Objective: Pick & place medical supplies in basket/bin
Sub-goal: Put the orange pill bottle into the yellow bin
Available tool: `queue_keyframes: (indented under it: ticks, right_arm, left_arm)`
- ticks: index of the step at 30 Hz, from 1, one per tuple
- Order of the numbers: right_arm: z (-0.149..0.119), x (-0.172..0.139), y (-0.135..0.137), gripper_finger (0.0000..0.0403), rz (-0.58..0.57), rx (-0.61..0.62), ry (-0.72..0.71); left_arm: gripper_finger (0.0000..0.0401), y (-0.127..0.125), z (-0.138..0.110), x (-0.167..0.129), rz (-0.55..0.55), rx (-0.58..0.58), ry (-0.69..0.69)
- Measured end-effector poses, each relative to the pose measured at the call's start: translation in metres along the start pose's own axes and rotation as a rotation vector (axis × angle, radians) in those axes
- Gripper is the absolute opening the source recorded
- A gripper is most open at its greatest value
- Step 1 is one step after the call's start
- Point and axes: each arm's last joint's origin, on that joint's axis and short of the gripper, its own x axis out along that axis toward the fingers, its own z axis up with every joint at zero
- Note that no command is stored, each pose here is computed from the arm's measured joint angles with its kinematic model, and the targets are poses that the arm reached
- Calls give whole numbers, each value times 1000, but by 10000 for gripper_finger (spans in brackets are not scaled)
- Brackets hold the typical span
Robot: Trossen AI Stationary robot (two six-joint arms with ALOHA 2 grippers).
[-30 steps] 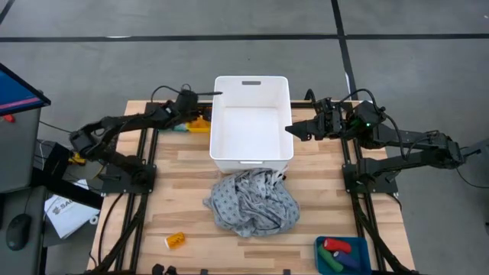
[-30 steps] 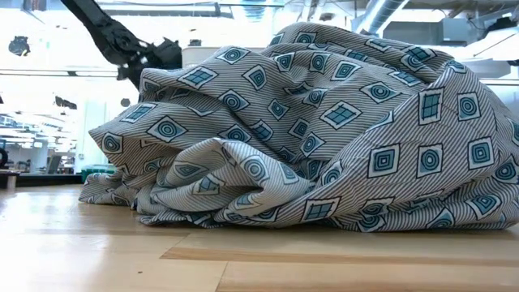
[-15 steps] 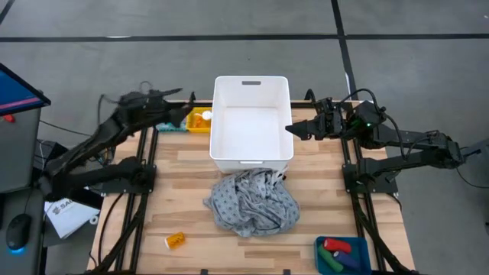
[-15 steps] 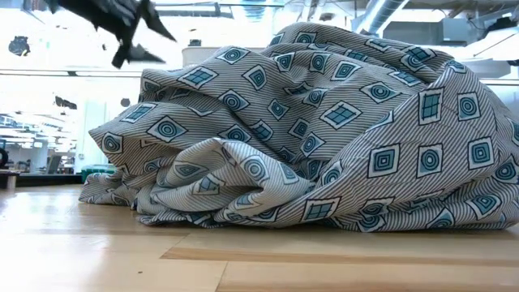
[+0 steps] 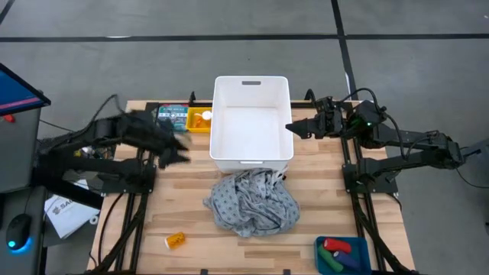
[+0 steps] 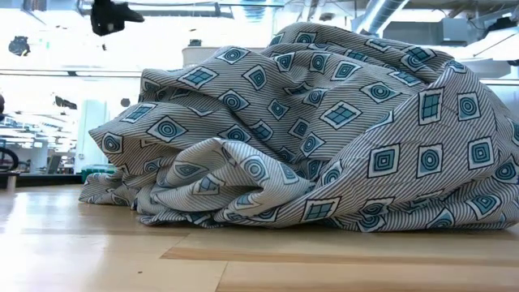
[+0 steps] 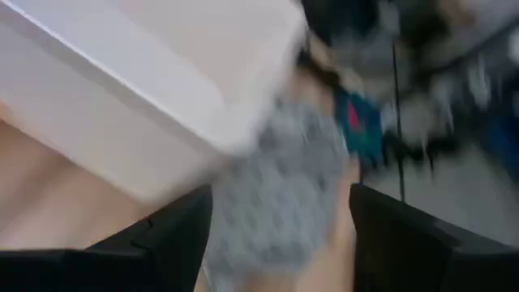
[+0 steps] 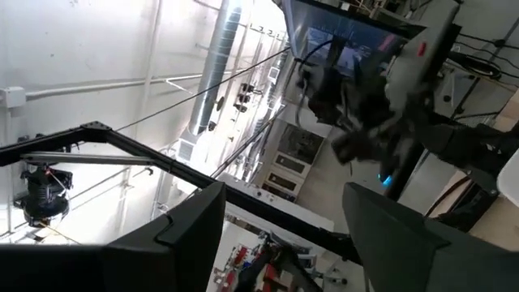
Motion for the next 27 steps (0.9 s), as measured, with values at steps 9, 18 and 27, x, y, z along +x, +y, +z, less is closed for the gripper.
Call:
queue_keyframes:
  ticks: [9, 18, 27]
  right_arm:
    - [1, 0, 6, 245, 58, 0, -16]
    - [1, 0, 6, 245, 62, -3, -11]
    - [0, 0, 7, 245, 71, 0, 12]
  left_arm:
    - [282, -51, -46, 32, -14, 157, 628]
    - [323, -93, -108, 65, 94, 138, 911]
    - [385, -126, -158, 92, 147, 12, 951]
